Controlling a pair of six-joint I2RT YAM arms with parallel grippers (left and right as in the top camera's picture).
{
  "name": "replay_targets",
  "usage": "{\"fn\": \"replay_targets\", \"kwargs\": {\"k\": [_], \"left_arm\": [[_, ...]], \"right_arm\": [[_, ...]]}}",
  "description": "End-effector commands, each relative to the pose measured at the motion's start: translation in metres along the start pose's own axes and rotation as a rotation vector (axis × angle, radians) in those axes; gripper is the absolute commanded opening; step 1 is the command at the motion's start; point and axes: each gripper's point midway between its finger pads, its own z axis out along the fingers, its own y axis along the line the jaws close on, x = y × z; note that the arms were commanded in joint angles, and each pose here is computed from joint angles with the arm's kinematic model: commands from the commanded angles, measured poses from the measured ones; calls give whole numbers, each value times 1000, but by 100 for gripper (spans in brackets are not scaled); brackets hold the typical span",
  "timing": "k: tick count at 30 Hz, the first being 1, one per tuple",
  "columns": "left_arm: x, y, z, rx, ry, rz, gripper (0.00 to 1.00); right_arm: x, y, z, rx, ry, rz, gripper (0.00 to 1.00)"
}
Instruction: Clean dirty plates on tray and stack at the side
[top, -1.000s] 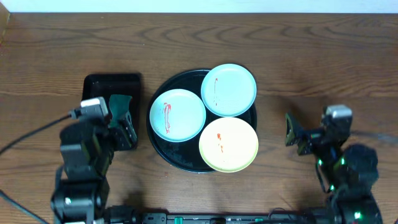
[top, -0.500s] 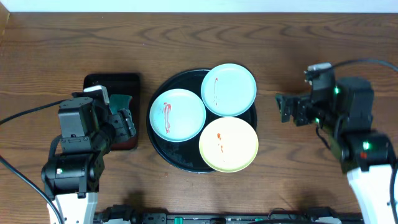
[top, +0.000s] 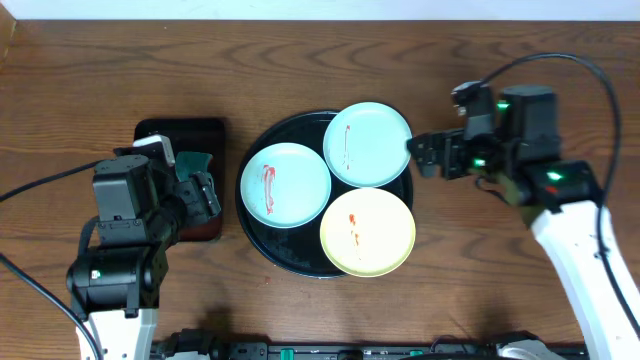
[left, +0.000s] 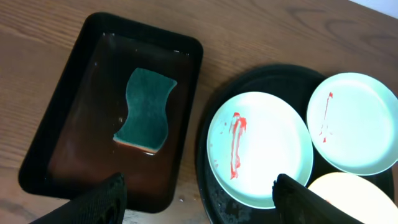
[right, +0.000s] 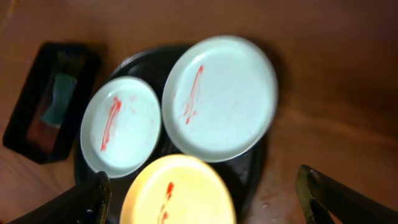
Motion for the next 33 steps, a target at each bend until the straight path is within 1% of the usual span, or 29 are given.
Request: {"fn": "replay_targets", "kwargs": {"k": [1, 3, 5, 7, 8, 10, 13, 14, 18, 21, 25, 27, 33], "left_arm": [[-6, -3, 2, 3, 27, -23, 76], [-6, 1, 8, -31, 79, -27, 75], [-6, 15, 14, -134, 168, -28, 76], [-8, 23, 16, -198, 219, -23, 76], [-9, 27, 17, -226, 238, -21, 76], [-13, 33, 18, -272, 266, -15, 76], [-17, 34, 22, -285, 283, -13, 75], [-17, 34, 23, -286, 286, -13, 76], [-18, 36, 28, -292, 290, -19, 76], [-18, 45, 28, -309, 294, -44, 75], [-21, 60, 28, -337, 290, -86, 76], [-23, 67, 29, -350, 285, -107, 75], [-24, 75, 40, -364, 299, -122, 75]], "right_arm": [[4, 21, 25, 8, 60, 64, 90], [8, 36, 40, -10, 107, 81, 87], [13, 51, 61, -13, 168, 115, 81], [15, 58, 76, 0, 200, 141, 77], [15, 61, 82, 2, 212, 151, 71], [17, 66, 95, 17, 232, 181, 62], [21, 68, 114, 51, 245, 234, 50], [24, 70, 122, 59, 250, 253, 47], [39, 76, 149, 78, 274, 268, 45], [52, 72, 164, 136, 289, 261, 44], [68, 67, 179, 185, 316, 241, 41], [75, 65, 185, 193, 334, 238, 38], [99, 66, 204, 210, 389, 219, 35]]}}
